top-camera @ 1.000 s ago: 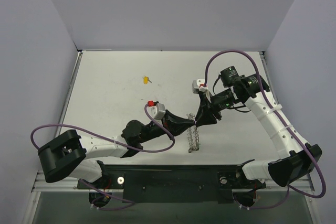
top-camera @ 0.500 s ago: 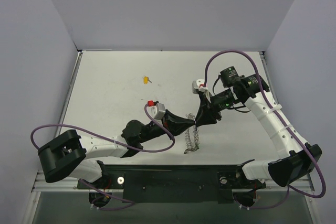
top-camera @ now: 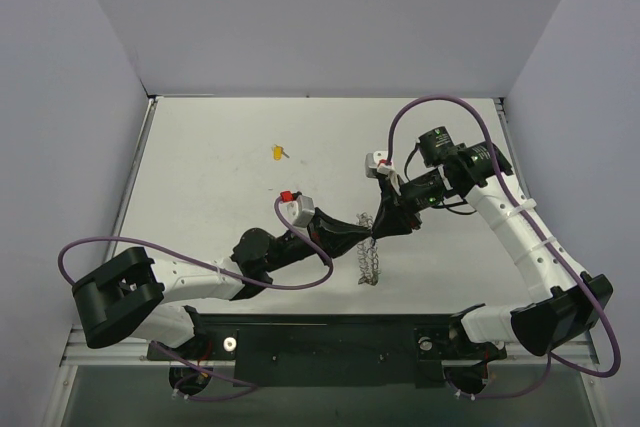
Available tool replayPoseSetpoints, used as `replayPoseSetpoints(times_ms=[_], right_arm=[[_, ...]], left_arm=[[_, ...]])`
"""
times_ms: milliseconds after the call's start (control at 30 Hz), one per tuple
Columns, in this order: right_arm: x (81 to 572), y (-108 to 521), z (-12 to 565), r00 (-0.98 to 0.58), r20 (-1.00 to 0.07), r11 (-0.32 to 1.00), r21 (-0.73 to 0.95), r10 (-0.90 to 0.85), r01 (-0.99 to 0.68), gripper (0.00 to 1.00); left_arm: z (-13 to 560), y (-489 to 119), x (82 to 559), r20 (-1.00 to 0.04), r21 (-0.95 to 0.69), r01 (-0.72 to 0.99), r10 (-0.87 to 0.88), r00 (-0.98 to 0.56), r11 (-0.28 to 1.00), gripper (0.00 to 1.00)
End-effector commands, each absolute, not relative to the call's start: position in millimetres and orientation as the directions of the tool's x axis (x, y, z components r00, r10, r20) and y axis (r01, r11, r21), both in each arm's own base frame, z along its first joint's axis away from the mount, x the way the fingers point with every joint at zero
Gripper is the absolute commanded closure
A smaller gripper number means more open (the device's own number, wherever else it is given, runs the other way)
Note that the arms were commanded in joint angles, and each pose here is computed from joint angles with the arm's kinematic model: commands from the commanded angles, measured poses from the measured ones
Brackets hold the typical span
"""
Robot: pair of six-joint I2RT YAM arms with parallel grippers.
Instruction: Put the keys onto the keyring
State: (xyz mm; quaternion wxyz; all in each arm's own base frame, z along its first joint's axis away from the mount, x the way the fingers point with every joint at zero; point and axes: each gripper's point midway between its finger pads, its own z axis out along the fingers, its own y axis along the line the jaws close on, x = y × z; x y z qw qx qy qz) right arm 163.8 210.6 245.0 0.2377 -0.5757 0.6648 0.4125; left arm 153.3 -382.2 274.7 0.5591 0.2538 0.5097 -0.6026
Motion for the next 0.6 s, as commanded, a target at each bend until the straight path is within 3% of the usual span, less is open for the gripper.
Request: replayPoseSetpoints(times_ms=[0,200,233,333,567], right_arm=[[157.4,210.6,246.3,-0.230,-0.795,-0.013,0.286,-0.561,-0.958,0.87],[157.8,211.2,247.9,-0.234,-0.799,-0.009,0.287,-0.554,-0.958,0.81],[157.8,211.5,248.5,-0.233,-0.800,-0.010,0.286,-0.553,-0.958,0.83],[157.7,211.6,248.6,-0.229,-0.802,-0.013,0.283,-0.551,-0.959,1.00],[159.3,209.6,254.8,-0.240,-0.804,0.012,0.279,-0.544,-0.960,1.00]], left_arm=[[368.3,-357.6,142.0,-0.737,-0.215,0.975,-0.665,-0.120,0.063,1.00],[367.1,-358.4,141.8,-0.739,-0.216,0.975,-0.662,-0.122,0.061,1.00],[367.1,-358.8,141.7,-0.739,-0.216,0.975,-0.662,-0.124,0.059,1.00],[367.4,-358.7,141.5,-0.738,-0.216,0.975,-0.663,-0.125,0.057,1.00],[363.7,-360.0,145.7,-0.736,-0.249,0.967,-0.661,-0.146,0.062,1.00]])
